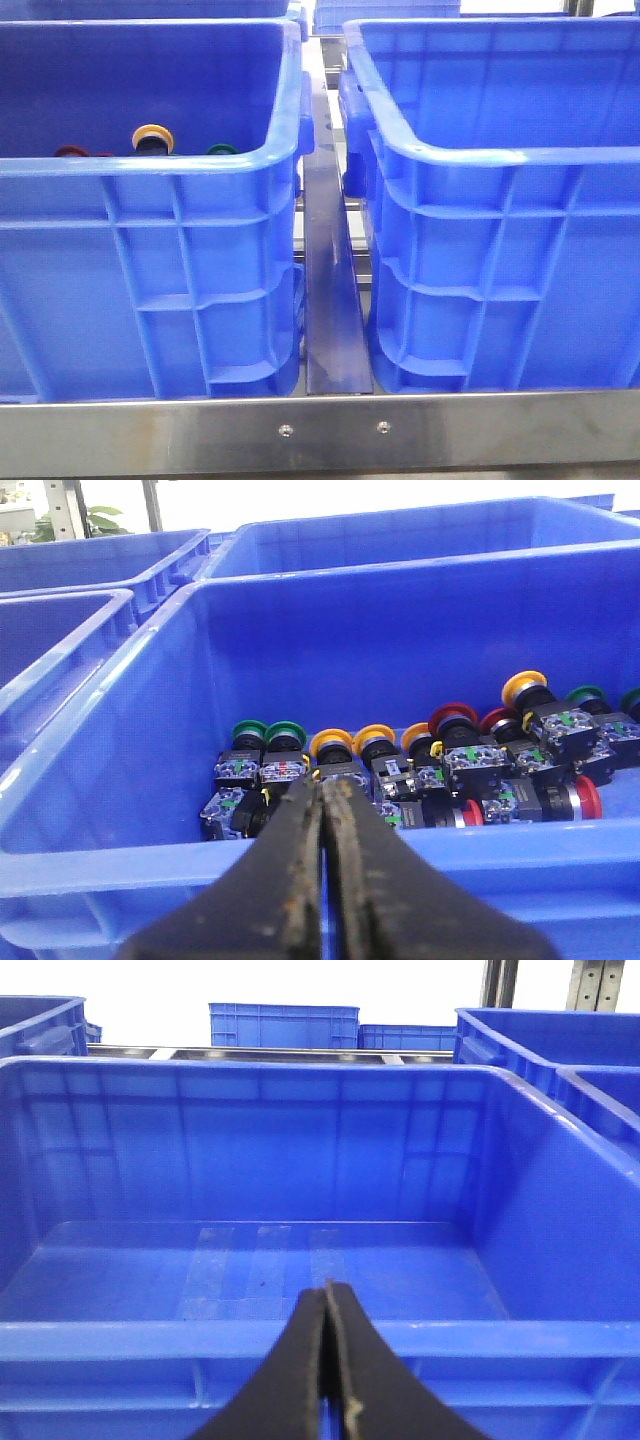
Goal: Pick red and yellow buttons and place in box
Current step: 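Lower the left gripper into the button bin toward a red button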
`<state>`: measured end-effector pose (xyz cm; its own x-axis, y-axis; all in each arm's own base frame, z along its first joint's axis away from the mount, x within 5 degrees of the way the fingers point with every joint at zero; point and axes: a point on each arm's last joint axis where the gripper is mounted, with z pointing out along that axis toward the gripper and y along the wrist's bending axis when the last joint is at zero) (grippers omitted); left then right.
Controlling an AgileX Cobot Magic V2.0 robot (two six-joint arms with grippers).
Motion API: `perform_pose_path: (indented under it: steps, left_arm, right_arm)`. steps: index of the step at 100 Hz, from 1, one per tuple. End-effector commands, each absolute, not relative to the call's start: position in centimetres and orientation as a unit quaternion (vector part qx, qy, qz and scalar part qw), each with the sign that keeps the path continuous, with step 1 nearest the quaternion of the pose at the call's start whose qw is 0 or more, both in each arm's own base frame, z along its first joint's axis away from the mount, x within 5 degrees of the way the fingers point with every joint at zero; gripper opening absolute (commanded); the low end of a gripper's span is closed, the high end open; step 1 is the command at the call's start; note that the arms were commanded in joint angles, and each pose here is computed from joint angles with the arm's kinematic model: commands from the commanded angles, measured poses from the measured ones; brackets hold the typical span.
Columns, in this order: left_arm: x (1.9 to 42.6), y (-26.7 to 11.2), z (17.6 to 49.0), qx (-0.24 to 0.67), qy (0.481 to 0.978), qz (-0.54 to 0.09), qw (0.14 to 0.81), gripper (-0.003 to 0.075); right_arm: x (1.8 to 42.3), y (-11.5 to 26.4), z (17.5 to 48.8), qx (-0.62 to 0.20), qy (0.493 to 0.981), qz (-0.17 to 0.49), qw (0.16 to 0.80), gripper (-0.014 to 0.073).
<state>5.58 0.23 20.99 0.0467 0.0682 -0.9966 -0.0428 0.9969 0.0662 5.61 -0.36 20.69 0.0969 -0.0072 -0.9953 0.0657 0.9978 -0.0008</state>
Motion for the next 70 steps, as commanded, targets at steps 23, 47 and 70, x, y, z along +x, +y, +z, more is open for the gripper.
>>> perform_pose_path:
  steps: [23,47,70]
  left_arm:
    - [4.7,0.2,24.2,-0.010,0.642,0.019,0.766,-0.0020]
    - [4.4,0.2,29.1,-0.013,0.714,0.019,0.700,-0.0020]
    - [7.4,0.3,32.0,-0.015,0.785,0.015,0.619,-0.0020]
  right_arm:
    - [5.4,-0.2,21.3,0.015,0.639,-0.024,0.769,-0.0068]
    - [5.4,-0.2,21.3,0.015,0.639,-0.024,0.769,-0.0068]
    - [5.4,-0.2,21.3,0.015,0.639,-0.024,0.769,-0.0068]
